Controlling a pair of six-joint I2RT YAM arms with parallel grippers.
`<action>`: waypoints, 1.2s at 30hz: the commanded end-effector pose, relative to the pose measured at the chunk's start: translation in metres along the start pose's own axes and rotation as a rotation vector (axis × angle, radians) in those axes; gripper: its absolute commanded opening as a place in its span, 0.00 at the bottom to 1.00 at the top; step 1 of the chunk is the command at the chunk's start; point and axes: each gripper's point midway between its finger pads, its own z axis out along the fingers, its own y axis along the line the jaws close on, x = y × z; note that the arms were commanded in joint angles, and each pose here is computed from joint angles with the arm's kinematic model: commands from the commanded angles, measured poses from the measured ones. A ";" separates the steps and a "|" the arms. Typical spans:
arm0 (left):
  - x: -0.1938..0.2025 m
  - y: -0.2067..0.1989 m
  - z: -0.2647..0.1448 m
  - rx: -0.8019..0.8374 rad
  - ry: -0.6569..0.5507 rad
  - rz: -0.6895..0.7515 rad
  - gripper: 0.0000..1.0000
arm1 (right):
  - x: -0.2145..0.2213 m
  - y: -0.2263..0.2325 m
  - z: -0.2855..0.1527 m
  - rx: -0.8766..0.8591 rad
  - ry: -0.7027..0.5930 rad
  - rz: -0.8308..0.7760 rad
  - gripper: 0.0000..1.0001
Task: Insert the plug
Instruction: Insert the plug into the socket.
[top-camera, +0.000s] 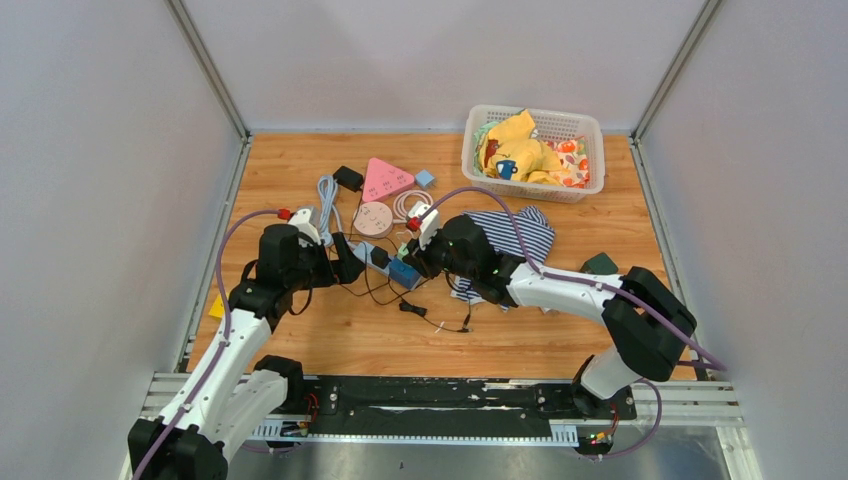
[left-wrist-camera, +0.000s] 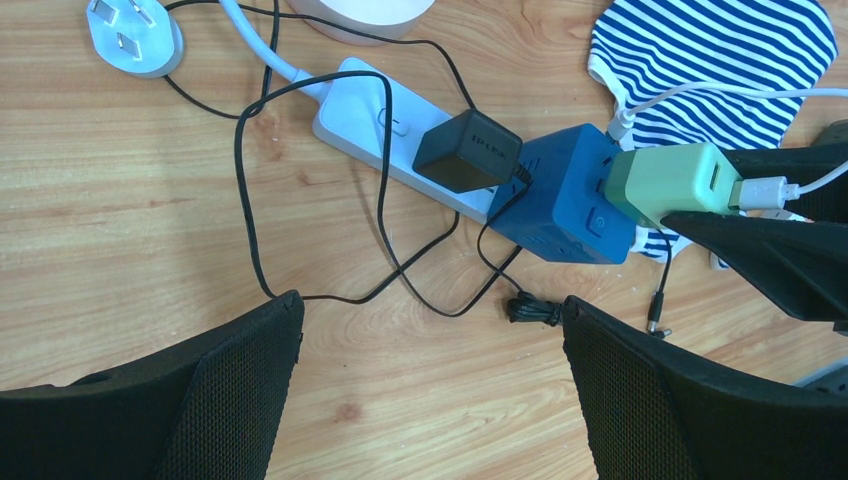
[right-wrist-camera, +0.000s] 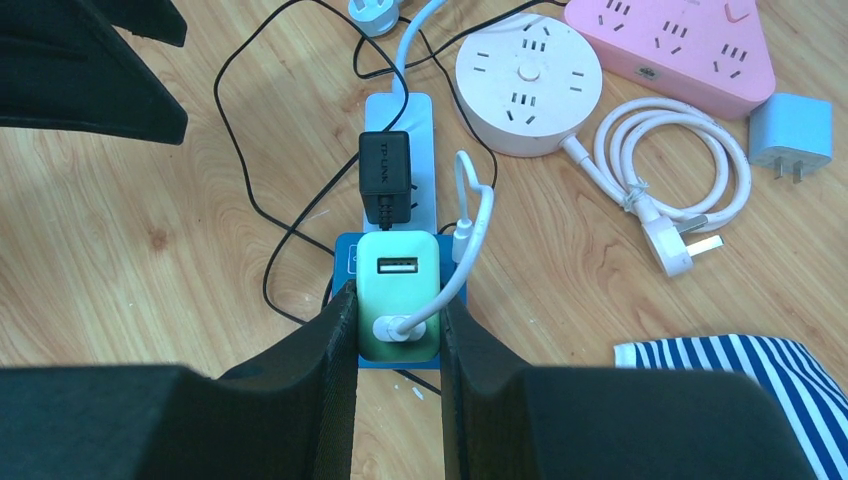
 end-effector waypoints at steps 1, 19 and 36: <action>-0.002 0.004 0.001 -0.015 -0.014 -0.001 1.00 | 0.032 -0.006 -0.004 0.029 0.078 0.013 0.00; 0.001 0.008 0.004 -0.033 -0.003 -0.015 1.00 | 0.066 -0.001 -0.007 0.008 0.205 0.024 0.00; 0.002 0.006 0.004 -0.024 -0.001 -0.020 1.00 | 0.101 0.008 -0.003 -0.043 0.424 0.037 0.00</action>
